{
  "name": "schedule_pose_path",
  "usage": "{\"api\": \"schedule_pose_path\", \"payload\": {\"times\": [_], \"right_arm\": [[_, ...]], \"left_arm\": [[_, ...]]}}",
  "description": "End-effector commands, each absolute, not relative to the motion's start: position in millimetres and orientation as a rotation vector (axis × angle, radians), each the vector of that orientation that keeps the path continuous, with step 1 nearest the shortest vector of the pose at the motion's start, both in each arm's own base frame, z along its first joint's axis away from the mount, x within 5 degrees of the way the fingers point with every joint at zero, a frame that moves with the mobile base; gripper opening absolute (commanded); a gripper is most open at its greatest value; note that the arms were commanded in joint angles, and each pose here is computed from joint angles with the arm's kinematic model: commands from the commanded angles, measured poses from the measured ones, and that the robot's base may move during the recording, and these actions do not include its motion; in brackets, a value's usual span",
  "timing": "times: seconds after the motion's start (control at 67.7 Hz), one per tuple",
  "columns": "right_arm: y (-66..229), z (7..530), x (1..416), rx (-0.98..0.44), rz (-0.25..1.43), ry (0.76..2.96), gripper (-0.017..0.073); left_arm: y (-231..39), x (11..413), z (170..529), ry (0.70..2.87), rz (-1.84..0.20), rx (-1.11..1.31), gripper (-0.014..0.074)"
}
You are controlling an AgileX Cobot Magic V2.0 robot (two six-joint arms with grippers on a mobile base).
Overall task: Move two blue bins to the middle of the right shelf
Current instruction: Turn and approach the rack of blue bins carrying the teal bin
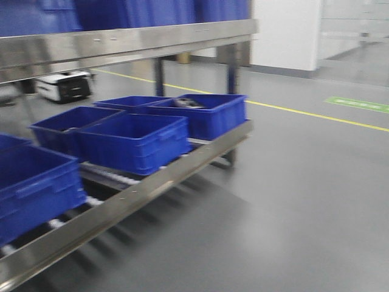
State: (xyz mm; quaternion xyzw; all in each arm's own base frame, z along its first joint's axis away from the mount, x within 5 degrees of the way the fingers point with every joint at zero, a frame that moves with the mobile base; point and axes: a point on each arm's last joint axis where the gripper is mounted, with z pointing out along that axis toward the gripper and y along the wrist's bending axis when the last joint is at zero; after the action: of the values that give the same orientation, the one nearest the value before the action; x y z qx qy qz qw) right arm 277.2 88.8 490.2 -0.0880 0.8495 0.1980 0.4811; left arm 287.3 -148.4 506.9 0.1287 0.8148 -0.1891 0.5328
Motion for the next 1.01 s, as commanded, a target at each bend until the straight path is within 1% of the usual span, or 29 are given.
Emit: {"api": "schedule_pose_path", "payload": {"times": [0.0, 0.99], "right_arm": [[90.7, 504.1, 272.9, -0.226, 0.519, 1.970, -0.0154], [90.7, 504.3, 272.9, -0.225, 0.519, 1.968, -0.0154]], "left_arm": [[-148.5, 278.4, 531.2, 1.783, -0.555, 0.267, -0.0111], [-148.1, 278.6, 531.2, 1.782, -0.547, 0.268, -0.0111]]}}
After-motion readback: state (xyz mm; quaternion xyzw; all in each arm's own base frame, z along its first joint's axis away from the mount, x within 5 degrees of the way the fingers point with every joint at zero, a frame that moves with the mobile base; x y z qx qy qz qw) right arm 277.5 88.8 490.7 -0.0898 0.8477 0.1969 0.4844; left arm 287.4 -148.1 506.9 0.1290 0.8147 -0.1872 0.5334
